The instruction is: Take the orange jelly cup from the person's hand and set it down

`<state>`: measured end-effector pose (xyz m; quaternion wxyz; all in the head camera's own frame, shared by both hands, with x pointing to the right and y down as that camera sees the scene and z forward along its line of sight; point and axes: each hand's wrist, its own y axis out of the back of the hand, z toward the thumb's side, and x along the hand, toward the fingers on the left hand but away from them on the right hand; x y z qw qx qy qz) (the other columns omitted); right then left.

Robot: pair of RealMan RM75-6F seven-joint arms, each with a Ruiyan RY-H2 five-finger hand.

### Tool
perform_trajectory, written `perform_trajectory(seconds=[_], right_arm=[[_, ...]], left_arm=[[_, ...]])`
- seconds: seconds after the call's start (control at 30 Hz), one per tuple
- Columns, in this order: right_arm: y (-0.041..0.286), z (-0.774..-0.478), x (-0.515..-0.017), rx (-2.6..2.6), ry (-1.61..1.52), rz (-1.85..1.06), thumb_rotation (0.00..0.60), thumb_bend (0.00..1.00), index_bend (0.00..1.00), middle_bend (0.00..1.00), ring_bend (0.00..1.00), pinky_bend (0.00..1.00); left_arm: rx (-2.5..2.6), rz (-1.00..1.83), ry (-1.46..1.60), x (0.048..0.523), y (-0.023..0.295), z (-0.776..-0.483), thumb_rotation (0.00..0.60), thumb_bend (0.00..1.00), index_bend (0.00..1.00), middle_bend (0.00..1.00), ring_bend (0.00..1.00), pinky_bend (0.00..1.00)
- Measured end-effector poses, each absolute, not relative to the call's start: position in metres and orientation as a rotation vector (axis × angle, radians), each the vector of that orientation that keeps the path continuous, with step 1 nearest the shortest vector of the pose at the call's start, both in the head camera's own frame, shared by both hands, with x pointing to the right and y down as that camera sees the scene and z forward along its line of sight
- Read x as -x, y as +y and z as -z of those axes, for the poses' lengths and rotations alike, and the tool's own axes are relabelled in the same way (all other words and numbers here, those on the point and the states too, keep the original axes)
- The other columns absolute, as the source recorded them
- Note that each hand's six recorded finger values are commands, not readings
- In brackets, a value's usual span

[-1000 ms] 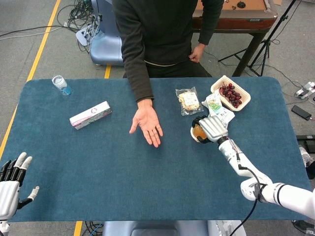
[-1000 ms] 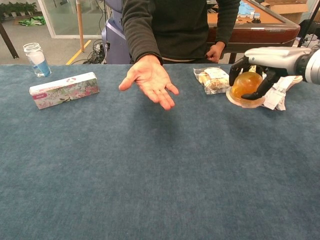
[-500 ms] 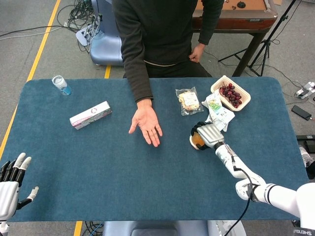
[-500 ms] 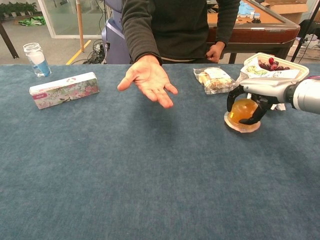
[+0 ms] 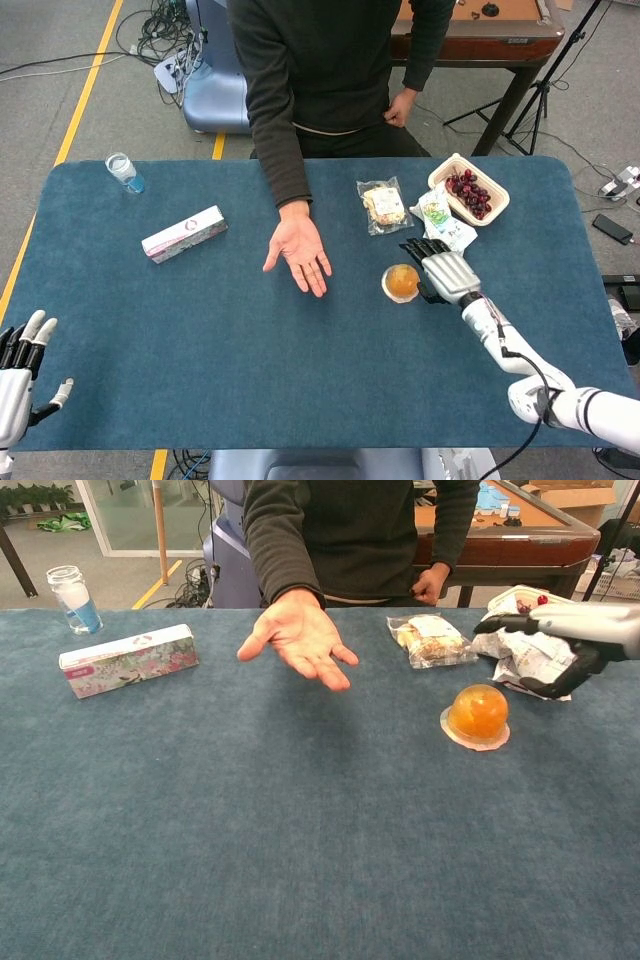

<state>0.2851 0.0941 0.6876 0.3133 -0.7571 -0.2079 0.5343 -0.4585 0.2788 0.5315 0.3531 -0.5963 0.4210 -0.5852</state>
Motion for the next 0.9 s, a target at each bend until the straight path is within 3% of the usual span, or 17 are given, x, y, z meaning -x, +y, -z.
perform_trajectory(seconds=[0.33,0.6,0.9], right_arm=[[0.128,-0.619,-0.352,1.798,-0.705,-1.403,0.600,0.50,0.19,0.23,0.00,0.08],[0.177,-0.568,-0.404,1.646,-0.826,-1.446,0.600,0.50,0.23,0.24,0.02,0.08],[0.215,-0.544,-0.426,1.606,-0.898,-1.475,0.600,0.50,0.23,0.24,0.02,0.08]], left_arm=[[1.556,1.520,1.076,0.457,0.276,-0.538,0.600,0.30,0.05,0.00,0.00,0.00],[1.574,1.500,1.059,0.448,0.267,-0.544,0.600,0.30,0.05,0.00,0.00,0.00],[1.589,1.484,1.049,0.439,0.261,-0.547,0.600,0.30,0.05,0.00,0.00,0.00]])
